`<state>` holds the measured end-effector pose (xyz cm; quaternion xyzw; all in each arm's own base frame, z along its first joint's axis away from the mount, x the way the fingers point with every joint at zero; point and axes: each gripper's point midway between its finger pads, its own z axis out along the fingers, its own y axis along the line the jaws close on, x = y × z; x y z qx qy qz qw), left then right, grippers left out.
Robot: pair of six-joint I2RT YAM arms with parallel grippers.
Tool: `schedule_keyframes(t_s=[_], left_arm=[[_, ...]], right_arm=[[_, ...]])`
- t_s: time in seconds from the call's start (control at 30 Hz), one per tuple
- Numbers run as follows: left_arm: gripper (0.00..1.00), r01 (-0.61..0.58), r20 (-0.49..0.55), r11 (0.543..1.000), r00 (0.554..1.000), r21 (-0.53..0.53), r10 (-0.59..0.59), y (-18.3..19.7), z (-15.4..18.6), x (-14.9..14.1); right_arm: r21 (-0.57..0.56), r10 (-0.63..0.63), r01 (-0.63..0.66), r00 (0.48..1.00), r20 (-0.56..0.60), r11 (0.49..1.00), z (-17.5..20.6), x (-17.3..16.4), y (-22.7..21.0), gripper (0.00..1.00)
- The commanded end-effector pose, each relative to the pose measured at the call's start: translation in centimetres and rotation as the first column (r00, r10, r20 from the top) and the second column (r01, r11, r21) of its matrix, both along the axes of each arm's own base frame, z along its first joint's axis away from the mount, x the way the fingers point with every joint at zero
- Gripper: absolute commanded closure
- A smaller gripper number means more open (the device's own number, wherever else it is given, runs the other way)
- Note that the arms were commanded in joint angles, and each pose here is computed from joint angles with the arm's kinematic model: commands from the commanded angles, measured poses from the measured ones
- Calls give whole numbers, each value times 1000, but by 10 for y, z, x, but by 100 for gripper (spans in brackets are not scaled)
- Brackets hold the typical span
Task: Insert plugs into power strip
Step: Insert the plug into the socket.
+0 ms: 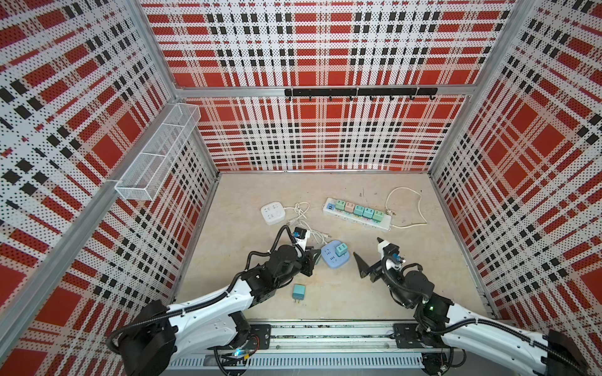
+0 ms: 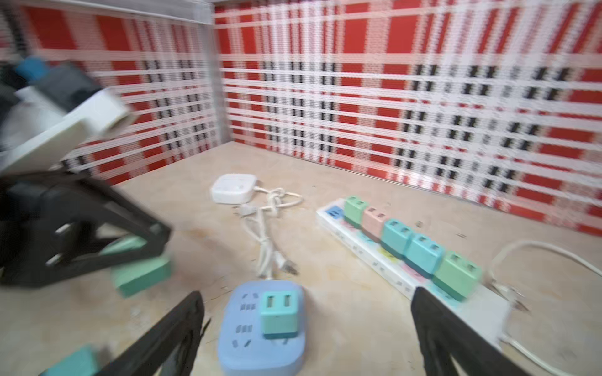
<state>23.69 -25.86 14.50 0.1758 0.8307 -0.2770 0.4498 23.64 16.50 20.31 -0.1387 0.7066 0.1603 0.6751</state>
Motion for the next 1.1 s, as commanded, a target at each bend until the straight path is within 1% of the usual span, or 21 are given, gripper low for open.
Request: schedule_keyframes(t_s=[0.0,0.13,0.2,0.33,0.47,0.57,0.67,0.87,1.07], left_arm=[[100,71,76,996,994,62,-76,-24,8,5],[100,150,80,978,983,148,-163,-51,-7,5],[100,156,85,974,981,167,-172,-59,-11,10],[100,160,80,971,981,180,-177,-62,-16,25],[100,189,80,968,976,163,-204,-63,-16,34],[100,208,88,962,970,175,-225,-68,-17,36],[100,226,77,956,967,186,-244,-73,-24,37],[100,227,58,954,968,197,-242,-78,-38,41],[100,224,46,951,970,212,-239,-81,-46,44]], right_arm=[[84,-145,160,977,-159,984,-22,16,-41,0],[114,-258,285,944,-208,952,-32,26,-77,0],[93,-304,328,930,-206,940,-33,31,-87,0],[27,-390,402,900,-194,915,-36,42,-100,0],[-13,-397,404,892,-216,915,-49,55,-94,0],[-53,-380,380,889,-255,923,-57,64,-85,0],[-70,-343,337,898,-276,939,-62,67,-75,0],[-25,-318,322,915,-248,946,-58,59,-76,0],[-19,-303,308,921,-244,951,-57,57,-74,0]])
